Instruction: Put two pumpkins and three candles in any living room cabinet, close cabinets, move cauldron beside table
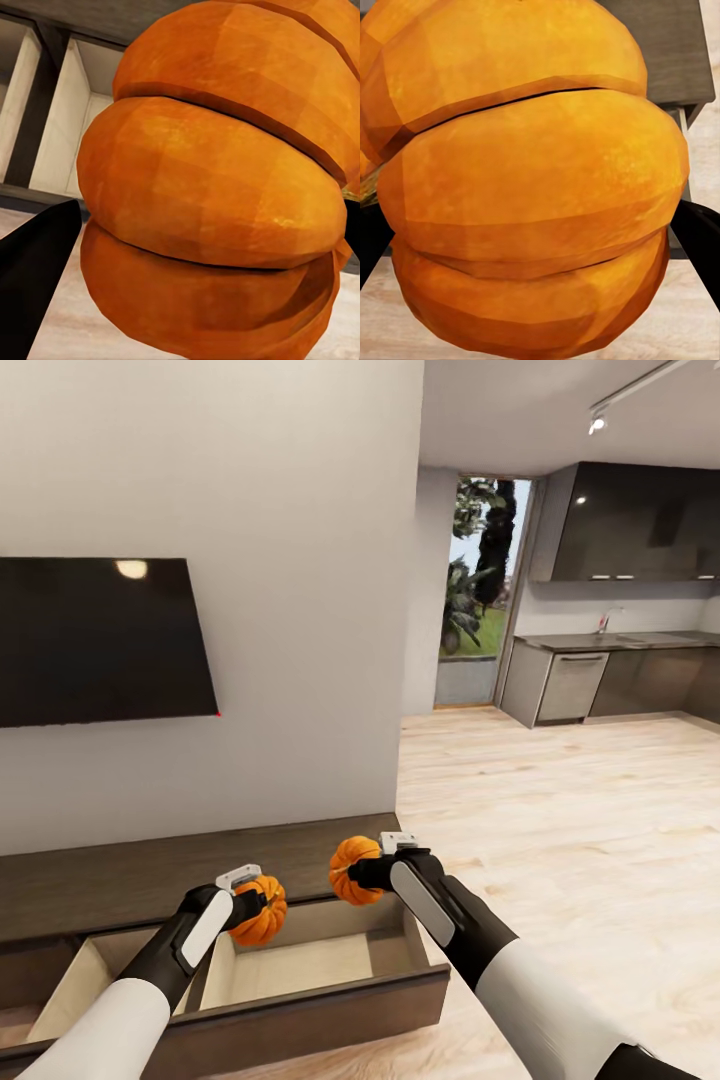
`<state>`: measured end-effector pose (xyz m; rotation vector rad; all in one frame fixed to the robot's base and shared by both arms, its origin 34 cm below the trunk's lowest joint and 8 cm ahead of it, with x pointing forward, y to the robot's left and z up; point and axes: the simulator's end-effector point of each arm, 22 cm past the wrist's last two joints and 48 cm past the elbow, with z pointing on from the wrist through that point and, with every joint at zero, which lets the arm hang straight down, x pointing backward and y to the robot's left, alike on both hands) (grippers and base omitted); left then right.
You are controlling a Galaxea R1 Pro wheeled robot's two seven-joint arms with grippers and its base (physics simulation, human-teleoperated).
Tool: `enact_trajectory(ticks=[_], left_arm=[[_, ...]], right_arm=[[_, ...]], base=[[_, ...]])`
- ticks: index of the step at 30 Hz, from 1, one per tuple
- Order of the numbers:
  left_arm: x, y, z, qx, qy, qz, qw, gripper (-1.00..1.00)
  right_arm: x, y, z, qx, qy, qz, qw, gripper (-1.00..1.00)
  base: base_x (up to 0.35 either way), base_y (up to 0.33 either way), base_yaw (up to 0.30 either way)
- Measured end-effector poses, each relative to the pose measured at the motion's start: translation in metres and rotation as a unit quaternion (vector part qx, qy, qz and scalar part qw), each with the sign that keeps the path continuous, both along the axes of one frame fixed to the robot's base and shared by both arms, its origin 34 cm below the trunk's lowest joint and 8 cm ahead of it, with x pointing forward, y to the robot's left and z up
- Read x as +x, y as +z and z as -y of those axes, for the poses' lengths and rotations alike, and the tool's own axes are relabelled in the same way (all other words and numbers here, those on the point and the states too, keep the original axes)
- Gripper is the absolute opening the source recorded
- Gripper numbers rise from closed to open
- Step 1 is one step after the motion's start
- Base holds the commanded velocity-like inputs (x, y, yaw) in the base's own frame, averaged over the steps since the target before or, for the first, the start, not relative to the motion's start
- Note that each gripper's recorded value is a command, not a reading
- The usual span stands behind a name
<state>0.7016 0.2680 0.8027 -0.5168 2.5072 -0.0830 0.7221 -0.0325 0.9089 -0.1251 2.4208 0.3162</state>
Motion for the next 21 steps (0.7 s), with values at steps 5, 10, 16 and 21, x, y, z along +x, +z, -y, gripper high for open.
enact_trajectory(ticks=[5,10,16,21], left_arm=[[0.001,-0.006,-0.002,0.0,0.002,0.0,1.0,-1.0],[0.001,-0.013,-0.003,0.0,0.003,0.0,1.0,-1.0],[0.002,-0.021,-0.002,-0.001,0.003,-0.001,1.0,-1.0],[0.002,-0.028,-0.001,-0.001,0.001,-0.001,1.0,-1.0]], right_arm=[[0.0,-0.006,-0.001,0.0,0.001,0.0,1.0,-1.0],[-0.001,-0.016,0.001,-0.003,0.001,-0.007,1.0,-1.0],[-0.006,-0.029,0.002,-0.012,0.01,-0.023,0.9996,-1.0],[-0.011,-0.038,-0.005,0.001,0.014,-0.037,0.9992,-1.0]], base=[[0.0,0.0,0.0],[0.0,0.0,0.0],[0.0,0.0,0.0],[0.0,0.0,0.0]])
